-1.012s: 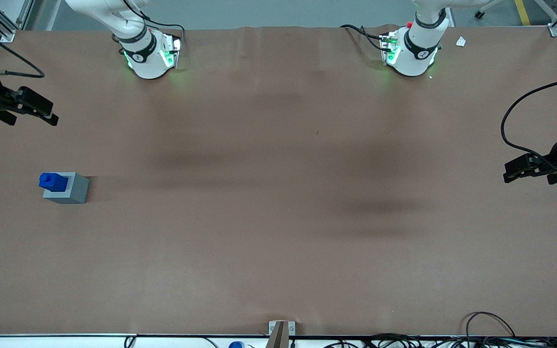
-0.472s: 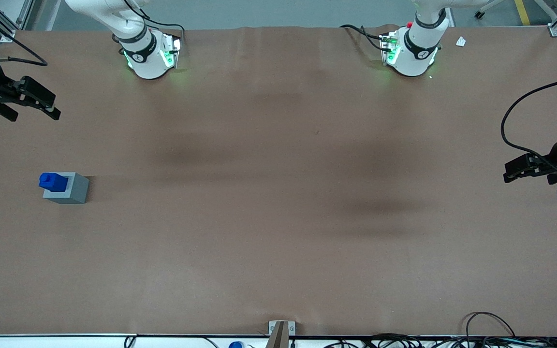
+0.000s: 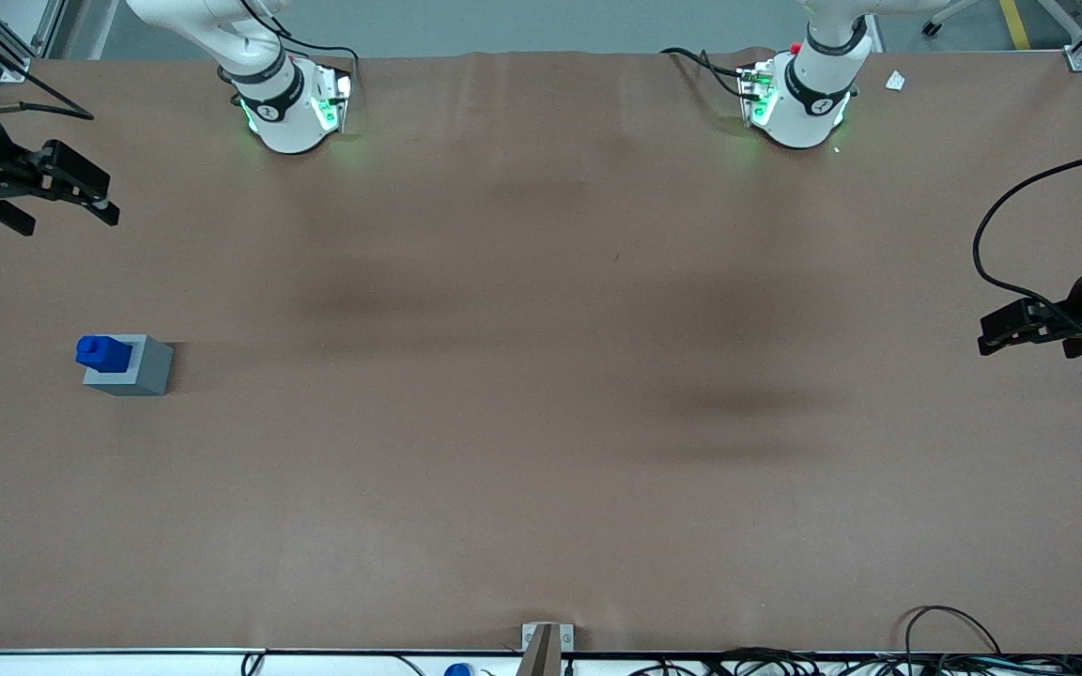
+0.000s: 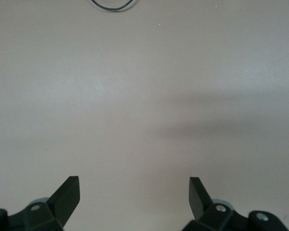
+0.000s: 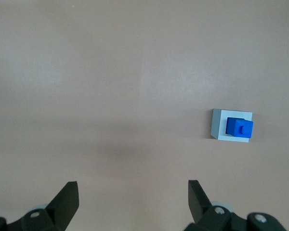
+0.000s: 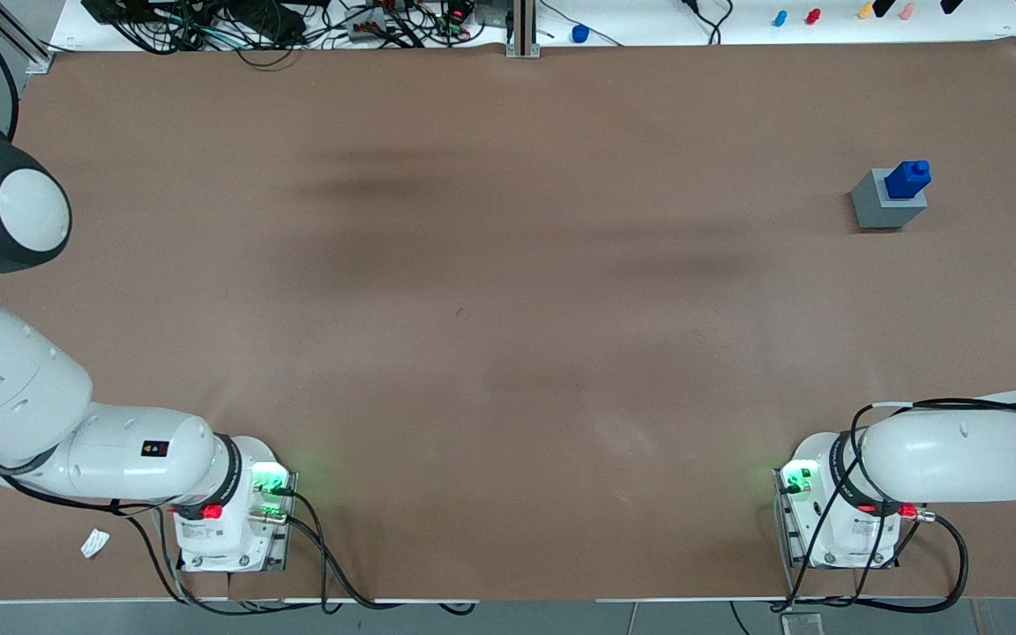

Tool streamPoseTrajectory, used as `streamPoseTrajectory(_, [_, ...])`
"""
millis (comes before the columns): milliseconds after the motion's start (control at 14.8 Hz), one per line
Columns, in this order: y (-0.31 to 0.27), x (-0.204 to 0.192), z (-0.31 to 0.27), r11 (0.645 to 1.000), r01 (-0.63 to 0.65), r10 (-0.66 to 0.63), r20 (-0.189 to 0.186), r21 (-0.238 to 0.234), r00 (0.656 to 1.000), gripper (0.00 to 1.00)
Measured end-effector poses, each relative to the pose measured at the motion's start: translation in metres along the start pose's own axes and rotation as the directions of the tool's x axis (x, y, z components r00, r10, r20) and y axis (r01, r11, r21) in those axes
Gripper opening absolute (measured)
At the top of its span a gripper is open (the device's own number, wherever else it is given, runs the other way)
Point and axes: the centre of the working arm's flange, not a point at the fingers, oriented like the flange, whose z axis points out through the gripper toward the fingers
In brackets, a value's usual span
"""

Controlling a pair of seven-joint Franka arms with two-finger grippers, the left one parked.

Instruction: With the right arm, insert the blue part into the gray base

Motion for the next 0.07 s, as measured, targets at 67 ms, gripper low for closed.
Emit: streamPoseTrajectory(67, [0.0006,-0.0007,0.0005,1.000,0.002,-0.002,0.006,-0.001,1.000,1.00])
